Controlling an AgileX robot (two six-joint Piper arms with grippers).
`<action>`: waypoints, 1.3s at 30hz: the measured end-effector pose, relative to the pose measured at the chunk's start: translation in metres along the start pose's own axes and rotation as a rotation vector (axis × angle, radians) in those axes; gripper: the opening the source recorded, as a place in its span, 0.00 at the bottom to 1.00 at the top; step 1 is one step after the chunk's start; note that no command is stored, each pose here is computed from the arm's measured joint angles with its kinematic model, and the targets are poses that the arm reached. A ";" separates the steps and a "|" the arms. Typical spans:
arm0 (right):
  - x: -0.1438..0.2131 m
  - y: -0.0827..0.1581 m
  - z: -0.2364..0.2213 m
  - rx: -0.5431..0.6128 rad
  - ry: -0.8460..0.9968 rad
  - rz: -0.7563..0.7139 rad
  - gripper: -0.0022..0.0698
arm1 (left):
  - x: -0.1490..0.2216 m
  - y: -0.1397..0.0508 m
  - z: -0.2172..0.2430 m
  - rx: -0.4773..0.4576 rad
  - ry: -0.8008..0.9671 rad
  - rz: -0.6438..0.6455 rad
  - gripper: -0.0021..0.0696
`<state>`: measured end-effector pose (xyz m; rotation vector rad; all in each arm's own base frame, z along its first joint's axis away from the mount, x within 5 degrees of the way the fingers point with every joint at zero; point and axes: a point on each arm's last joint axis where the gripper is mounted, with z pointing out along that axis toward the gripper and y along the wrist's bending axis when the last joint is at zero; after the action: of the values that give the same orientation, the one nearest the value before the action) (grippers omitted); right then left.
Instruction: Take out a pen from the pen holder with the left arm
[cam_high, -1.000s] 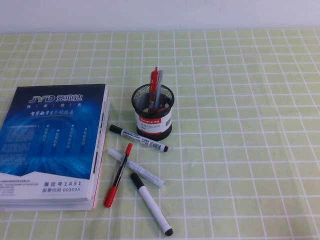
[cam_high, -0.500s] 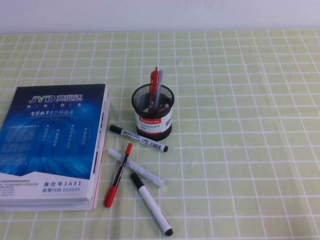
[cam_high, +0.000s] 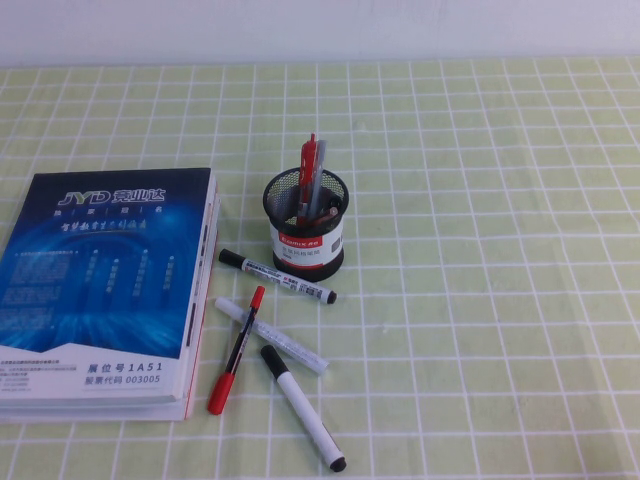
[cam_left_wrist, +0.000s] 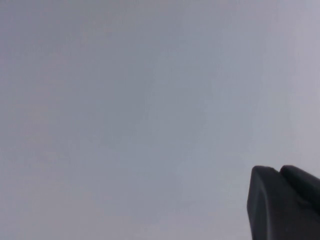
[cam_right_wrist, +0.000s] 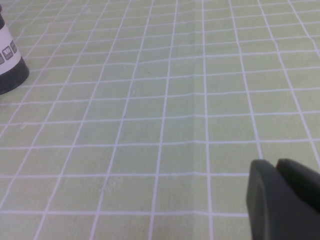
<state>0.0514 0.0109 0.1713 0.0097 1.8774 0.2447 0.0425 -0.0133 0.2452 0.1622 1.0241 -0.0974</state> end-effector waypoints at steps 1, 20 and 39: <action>0.000 0.000 0.000 0.000 0.000 0.000 0.01 | -0.004 -0.001 0.000 0.007 -0.040 -0.007 0.03; 0.000 0.000 0.000 0.000 0.000 0.000 0.01 | -0.025 0.012 0.023 -0.097 -0.039 -0.160 0.03; 0.000 0.000 0.000 0.000 0.000 0.000 0.01 | -0.003 0.005 0.102 0.019 0.052 -0.280 0.03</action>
<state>0.0514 0.0109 0.1713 0.0097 1.8774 0.2447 0.1272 -0.0269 0.2998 0.0380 1.0941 -0.3588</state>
